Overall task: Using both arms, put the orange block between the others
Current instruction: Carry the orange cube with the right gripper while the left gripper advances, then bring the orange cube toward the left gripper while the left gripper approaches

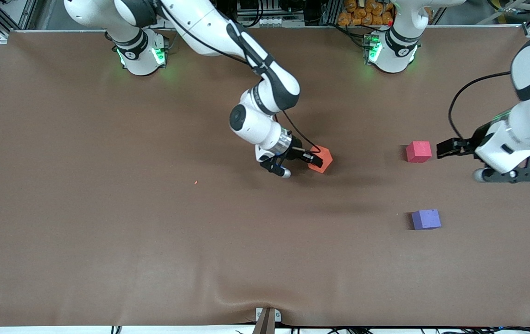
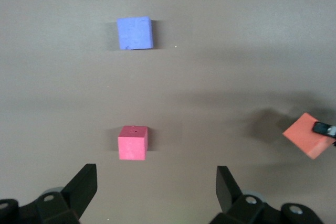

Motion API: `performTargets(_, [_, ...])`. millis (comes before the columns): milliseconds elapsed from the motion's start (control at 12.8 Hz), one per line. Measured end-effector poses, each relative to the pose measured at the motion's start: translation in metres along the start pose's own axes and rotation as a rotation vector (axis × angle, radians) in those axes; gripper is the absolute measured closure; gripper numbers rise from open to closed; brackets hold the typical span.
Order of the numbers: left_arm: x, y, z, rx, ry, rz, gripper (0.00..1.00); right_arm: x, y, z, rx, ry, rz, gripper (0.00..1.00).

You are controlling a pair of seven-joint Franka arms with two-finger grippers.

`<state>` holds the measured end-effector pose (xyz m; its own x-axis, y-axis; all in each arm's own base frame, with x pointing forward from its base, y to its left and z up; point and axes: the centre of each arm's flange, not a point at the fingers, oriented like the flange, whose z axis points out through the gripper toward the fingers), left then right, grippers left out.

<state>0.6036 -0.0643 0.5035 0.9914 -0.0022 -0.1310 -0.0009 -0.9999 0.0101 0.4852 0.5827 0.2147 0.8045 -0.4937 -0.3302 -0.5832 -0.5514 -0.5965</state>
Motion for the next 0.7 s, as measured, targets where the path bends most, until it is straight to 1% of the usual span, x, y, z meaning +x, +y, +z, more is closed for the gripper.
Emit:
performTargets(156, [0.006,0.017,0.018,0.004,-0.021,0.006,0.0,0.002,0.001,0.004,0.004,0.01,0.131,0.47])
performTargets(234, [0.009,0.024,0.027,0.006,-0.032,0.011,0.0,0.005,0.002,0.004,0.003,0.015,0.175,0.47])
performTargets(312, [0.012,0.028,0.035,0.007,-0.043,0.014,0.0,0.008,0.004,0.005,0.001,0.019,0.201,0.47])
performTargets(390, [0.015,0.032,0.042,0.009,-0.049,0.017,0.0,0.01,0.007,0.007,-0.002,0.021,0.218,0.44])
performTargets(546, [0.02,0.035,0.048,0.007,-0.041,0.021,0.0,0.01,0.009,0.009,-0.006,0.021,0.237,0.43])
performTargets(624, [0.021,0.039,0.049,0.006,-0.033,0.026,0.0,0.011,0.01,0.009,-0.006,0.021,0.24,0.36])
performTargets(702, [0.021,0.043,0.05,0.006,-0.032,0.03,0.0,0.011,0.009,0.009,-0.005,0.021,0.241,0.24])
